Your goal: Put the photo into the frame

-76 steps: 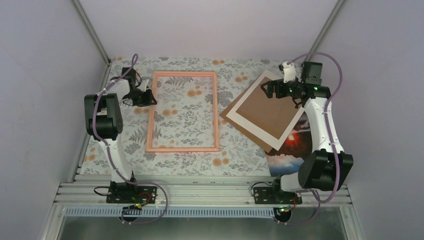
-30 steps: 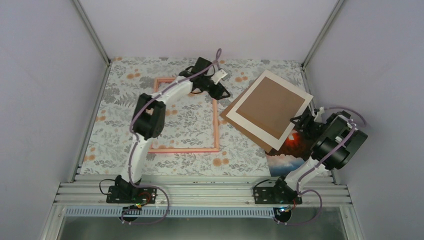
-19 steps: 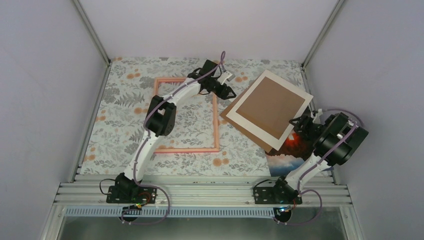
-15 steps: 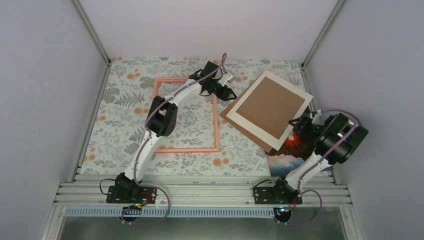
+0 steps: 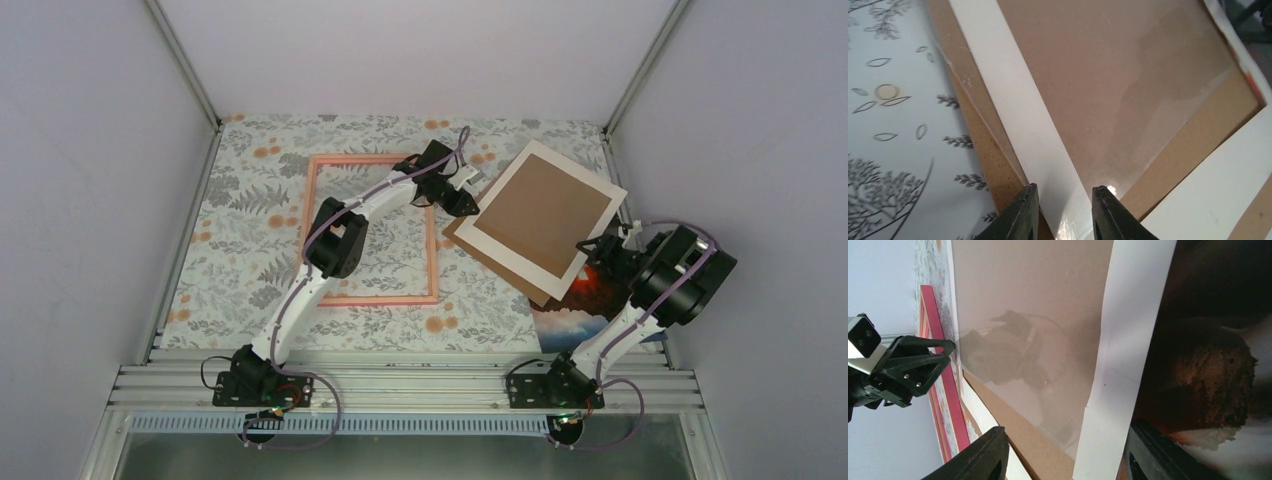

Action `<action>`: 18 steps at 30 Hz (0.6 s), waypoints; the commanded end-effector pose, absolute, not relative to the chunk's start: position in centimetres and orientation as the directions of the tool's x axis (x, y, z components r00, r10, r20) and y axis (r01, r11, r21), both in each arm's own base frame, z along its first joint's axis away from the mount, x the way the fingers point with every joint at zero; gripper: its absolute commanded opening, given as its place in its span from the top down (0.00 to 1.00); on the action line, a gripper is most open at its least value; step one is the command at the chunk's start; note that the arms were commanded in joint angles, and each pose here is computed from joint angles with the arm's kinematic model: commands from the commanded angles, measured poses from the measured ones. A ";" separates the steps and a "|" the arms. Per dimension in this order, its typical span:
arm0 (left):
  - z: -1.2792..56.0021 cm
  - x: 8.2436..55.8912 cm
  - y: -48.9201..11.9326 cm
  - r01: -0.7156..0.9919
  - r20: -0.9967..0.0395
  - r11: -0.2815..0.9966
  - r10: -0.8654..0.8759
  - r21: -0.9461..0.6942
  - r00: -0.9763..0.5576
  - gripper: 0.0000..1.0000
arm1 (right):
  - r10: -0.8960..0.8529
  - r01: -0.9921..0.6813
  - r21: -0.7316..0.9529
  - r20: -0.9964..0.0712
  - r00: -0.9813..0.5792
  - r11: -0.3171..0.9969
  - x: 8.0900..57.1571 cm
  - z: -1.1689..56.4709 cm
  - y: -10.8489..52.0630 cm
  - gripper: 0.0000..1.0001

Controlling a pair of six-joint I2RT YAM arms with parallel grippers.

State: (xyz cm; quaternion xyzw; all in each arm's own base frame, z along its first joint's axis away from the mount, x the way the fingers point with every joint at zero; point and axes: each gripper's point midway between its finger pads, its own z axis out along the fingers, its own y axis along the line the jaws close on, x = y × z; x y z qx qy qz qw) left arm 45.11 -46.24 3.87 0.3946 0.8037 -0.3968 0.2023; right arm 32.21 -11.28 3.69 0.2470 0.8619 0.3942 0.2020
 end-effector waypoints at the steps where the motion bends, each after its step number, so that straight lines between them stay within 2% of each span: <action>1: 1.1 43.0 -46.6 0.796 -0.588 0.390 0.537 -0.463 -0.604 0.74 | 0.604 0.276 0.812 -0.114 -0.789 0.514 31.7 2.9 -10.7 0.44; 4: 0.2 42.8 -45.9 0.806 -0.578 0.413 0.562 -0.423 -0.592 0.78 | 0.602 0.260 0.825 -0.117 -0.790 0.502 31.7 3.2 -10.3 0.45; 8: -0.5 42.6 -45.5 0.831 -0.575 0.430 0.601 -0.353 -0.555 0.79 | 0.603 0.242 0.836 -0.127 -0.788 0.493 31.7 3.7 -10.1 0.49; 18: -1.8 42.2 -45.4 0.846 -0.553 0.451 0.643 -0.284 -0.529 0.86 | 0.594 0.189 0.846 -0.174 -0.786 0.498 32.0 5.7 -9.8 0.72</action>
